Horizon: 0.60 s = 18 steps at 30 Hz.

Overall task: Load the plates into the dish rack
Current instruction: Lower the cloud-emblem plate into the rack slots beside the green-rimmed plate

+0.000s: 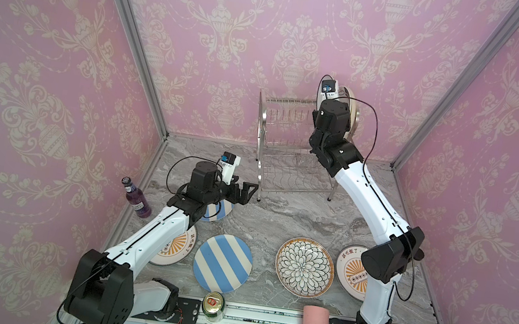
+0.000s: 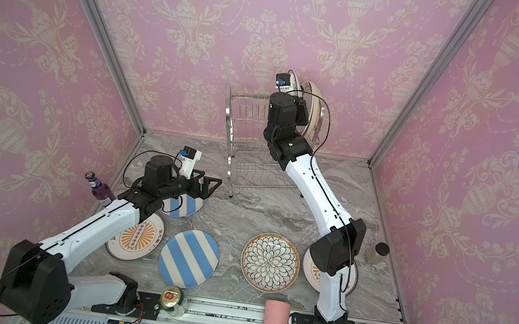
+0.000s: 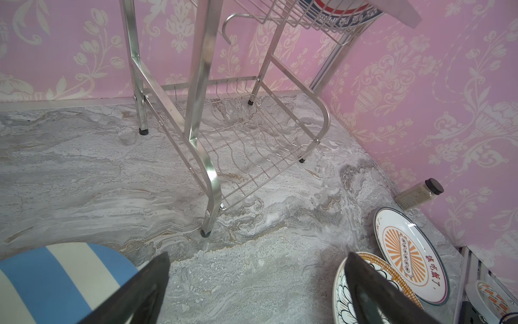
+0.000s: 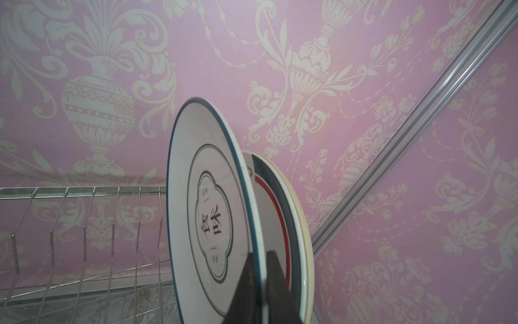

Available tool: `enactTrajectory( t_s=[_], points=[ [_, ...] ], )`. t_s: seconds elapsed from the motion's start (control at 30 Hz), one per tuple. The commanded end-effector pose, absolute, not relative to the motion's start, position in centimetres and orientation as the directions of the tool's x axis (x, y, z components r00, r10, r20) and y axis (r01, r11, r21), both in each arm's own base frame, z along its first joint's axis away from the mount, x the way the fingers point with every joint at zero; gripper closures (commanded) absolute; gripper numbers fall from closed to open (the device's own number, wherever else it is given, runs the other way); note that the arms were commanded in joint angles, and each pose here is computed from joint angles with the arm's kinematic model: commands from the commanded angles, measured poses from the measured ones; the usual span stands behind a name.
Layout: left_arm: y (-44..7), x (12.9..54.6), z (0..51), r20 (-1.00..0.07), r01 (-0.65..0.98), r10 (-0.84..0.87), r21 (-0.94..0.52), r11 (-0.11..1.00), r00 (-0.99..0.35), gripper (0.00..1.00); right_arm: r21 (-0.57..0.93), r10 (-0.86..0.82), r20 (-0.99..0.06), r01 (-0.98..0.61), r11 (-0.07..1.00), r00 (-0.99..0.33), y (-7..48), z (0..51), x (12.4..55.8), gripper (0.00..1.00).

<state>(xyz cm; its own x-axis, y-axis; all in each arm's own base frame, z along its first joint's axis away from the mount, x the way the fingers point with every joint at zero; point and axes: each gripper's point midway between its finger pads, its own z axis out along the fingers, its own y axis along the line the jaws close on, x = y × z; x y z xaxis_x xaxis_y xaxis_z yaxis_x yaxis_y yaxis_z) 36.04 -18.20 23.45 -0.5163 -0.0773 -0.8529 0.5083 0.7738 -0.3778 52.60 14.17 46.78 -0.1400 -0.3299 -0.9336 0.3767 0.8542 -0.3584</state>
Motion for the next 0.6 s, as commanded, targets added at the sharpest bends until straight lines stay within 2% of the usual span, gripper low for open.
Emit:
enactTrajectory(
  t_s=[0.0,0.57],
  points=[
    [-17.6,35.8,22.7,-0.852,0.501,-0.055,-0.358,0.788,-0.521,0.01,-0.277,-0.265,-0.960,0.420,0.864,-0.088,13.2,48.2,52.6,1.00],
    [-17.5,35.9,22.5,-0.847,0.497,-0.055,-0.361,0.789,-0.528,0.01,-0.296,-0.258,-0.955,0.422,0.857,-0.146,12.4,45.7,53.9,1.00]
  ],
)
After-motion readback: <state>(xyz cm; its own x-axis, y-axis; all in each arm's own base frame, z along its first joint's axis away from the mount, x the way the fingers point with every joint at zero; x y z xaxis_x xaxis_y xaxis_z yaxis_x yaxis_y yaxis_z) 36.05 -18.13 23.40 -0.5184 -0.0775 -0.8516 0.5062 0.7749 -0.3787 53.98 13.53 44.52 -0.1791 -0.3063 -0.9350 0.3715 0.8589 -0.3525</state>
